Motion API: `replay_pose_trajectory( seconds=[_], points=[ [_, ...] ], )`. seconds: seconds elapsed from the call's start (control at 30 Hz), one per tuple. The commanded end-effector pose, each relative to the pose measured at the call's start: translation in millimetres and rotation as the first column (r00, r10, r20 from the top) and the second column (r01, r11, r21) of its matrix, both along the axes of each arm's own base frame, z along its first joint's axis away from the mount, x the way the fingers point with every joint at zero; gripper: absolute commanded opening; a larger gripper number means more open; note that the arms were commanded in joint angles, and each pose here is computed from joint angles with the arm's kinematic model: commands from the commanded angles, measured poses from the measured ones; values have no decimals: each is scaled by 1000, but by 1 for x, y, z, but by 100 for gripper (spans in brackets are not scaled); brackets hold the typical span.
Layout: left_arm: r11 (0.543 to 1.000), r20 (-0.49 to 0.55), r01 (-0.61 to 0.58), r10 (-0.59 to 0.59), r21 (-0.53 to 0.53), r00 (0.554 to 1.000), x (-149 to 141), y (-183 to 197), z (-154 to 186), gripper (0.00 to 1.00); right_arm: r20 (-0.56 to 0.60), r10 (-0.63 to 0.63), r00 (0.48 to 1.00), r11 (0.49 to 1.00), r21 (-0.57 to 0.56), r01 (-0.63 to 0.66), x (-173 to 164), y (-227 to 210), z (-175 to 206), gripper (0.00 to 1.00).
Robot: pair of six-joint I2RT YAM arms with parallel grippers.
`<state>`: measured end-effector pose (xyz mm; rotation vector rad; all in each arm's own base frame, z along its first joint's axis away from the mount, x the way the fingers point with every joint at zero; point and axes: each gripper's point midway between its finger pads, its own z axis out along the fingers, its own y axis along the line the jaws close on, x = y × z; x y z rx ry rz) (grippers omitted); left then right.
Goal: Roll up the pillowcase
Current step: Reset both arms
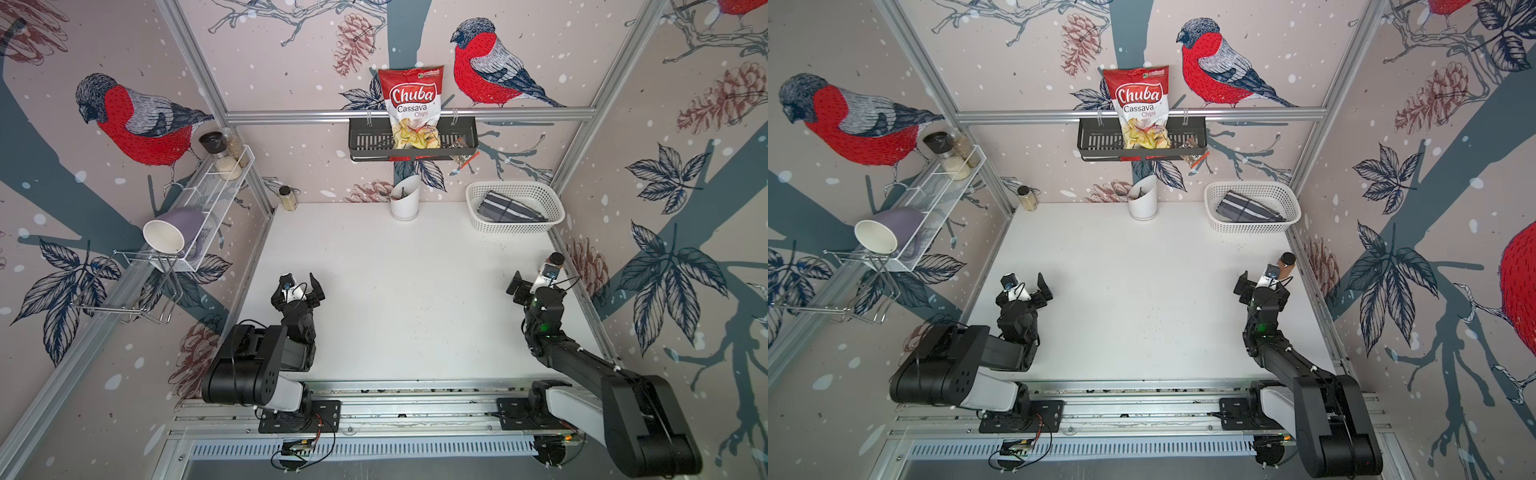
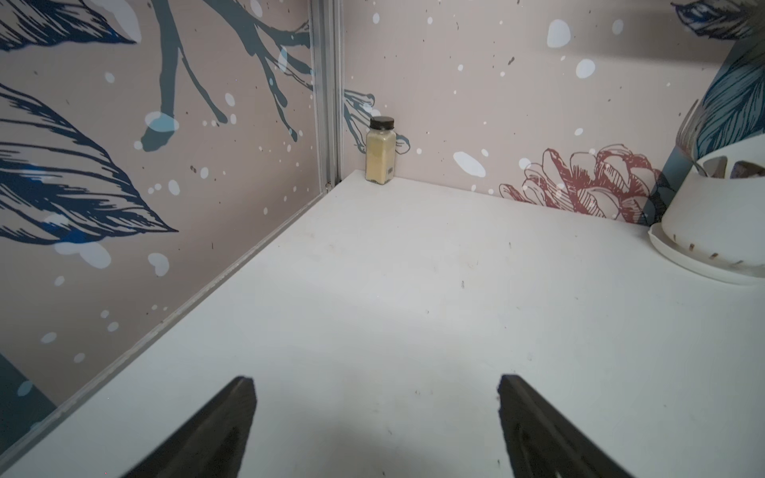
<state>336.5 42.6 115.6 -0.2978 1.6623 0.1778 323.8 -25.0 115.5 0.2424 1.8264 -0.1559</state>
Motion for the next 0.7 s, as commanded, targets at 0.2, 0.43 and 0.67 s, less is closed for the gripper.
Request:
replay_pose_trajectory(
  seconds=[0.2,0.43,0.67],
  points=[
    [994,19,99,-99,35,995,24,-16,16,95,281,214,936,976,-103,-192,3,34,49,100],
    [996,-38,79,-78,28,996,37,-13,9,95,218,232,948,972,-83,-219,24,31,24,100],
    [996,-41,86,-84,29,996,38,-14,9,97,154,207,966,978,0,-210,48,18,12,100]
  ],
)
